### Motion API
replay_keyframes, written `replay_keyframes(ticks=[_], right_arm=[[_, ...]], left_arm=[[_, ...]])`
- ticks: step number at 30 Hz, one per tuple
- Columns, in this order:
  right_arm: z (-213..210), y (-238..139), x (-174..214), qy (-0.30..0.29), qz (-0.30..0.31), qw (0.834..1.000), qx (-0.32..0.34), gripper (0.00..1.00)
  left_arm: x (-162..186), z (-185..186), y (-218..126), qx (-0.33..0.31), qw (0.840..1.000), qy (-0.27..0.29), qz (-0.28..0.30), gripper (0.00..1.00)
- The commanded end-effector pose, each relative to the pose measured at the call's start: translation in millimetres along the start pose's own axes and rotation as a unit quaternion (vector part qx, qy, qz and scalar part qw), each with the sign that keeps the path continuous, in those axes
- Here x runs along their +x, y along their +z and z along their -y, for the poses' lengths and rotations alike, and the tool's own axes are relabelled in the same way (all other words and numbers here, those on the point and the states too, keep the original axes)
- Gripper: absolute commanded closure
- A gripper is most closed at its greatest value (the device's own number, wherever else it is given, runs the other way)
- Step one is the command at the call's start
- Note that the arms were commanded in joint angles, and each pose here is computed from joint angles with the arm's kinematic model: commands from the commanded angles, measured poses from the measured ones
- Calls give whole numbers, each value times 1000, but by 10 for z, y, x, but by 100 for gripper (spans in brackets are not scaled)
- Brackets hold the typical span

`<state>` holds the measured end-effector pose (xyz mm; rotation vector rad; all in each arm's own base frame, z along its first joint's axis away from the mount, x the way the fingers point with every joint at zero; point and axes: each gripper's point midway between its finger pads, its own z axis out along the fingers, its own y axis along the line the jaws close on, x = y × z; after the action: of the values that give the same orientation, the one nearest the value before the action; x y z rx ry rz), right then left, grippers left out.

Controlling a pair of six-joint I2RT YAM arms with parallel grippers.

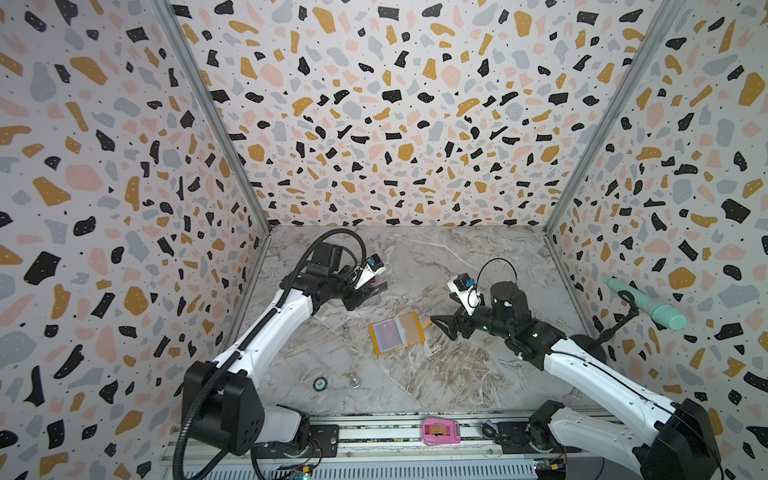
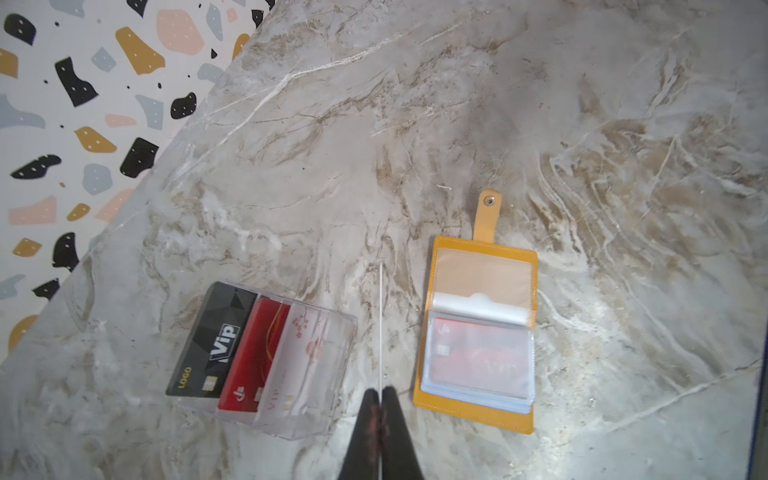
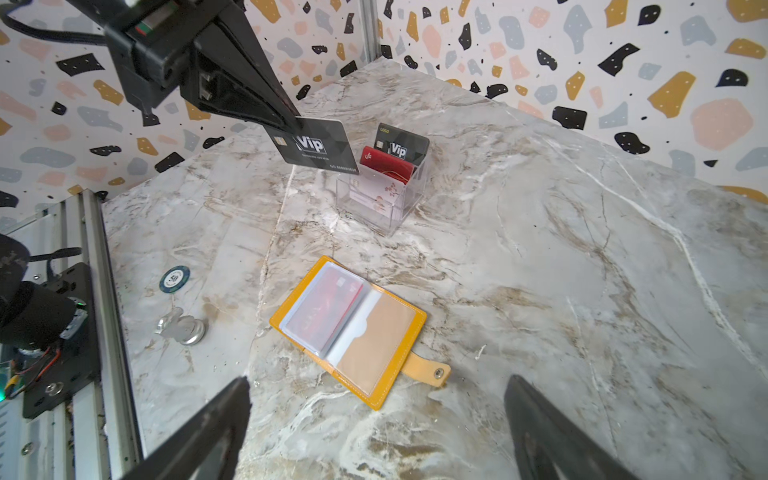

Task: Take the credit cards out of the card holder

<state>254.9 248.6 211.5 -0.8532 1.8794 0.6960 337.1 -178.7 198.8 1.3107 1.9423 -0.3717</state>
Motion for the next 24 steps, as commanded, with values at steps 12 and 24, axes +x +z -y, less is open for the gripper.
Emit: replay_keyframes(ticks=[12, 24], right_arm=[[132, -170, -11, 16, 33, 998, 52, 3], [155, -181, 35, 21, 30, 998, 59, 3]], left_arm=[[160, -587, 193, 39, 989, 141, -33, 100], [299, -925, 500, 19, 987, 160, -10, 100]])
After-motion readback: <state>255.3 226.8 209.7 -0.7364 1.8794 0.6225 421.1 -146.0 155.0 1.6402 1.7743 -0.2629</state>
